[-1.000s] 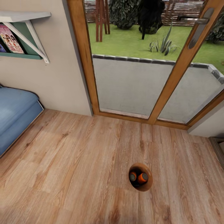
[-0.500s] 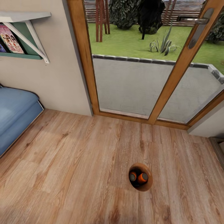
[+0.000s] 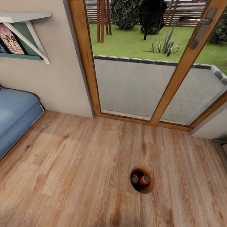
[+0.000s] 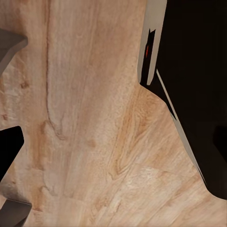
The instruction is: Put the three can of soda from the living room inside the tash can in the kitchen.
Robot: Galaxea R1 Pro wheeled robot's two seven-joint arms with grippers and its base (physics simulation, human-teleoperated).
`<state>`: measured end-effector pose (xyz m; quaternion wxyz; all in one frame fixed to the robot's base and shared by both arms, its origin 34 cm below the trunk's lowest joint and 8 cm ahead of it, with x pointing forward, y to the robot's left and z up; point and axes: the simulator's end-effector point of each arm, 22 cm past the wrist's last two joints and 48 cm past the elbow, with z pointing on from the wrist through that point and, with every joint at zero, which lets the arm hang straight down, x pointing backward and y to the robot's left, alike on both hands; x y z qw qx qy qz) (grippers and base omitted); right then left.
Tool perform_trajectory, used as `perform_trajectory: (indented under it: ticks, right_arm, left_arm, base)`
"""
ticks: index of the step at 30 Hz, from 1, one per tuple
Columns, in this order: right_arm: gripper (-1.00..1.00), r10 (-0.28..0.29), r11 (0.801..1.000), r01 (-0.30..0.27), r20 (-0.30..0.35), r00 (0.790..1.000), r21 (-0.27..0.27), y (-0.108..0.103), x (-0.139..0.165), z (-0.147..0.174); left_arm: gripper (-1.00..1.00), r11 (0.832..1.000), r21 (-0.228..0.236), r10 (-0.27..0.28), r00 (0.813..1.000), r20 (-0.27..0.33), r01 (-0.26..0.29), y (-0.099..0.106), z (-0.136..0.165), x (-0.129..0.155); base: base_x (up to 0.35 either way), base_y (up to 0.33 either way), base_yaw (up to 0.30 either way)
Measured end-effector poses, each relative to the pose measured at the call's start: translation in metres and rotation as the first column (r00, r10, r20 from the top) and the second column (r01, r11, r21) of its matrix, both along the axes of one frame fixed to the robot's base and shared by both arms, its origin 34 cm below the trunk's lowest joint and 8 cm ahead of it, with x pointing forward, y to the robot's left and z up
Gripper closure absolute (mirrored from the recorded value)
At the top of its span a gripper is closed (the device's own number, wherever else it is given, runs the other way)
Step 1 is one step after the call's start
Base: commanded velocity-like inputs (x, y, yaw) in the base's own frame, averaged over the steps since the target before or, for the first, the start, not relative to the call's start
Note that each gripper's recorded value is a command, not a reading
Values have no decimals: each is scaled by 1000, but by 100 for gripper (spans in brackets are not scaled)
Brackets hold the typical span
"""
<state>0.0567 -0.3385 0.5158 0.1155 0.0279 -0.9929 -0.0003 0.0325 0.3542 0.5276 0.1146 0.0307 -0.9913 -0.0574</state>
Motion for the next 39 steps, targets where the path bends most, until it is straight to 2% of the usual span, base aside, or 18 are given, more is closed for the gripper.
perform_trajectory:
  ticks: [4,8,39]
  right_arm:
    - [-100,-9,1000,9,0,1000,17,15,-1,-1]
    - [-100,-11,1000,11,0,1000,21,19,-1,-2]
    - [-100,-13,1000,13,0,1000,22,20,-1,-2]
  left_arm:
    - [-100,1000,0,0,1000,0,0,0,0,0]
    - [-100,1000,0,0,1000,0,0,0,0,0]
    - [-100,1000,0,0,1000,0,0,0,0,0]
  base:
    - [0,0,0]
    - [0,0,0]
    - [0,0,0]
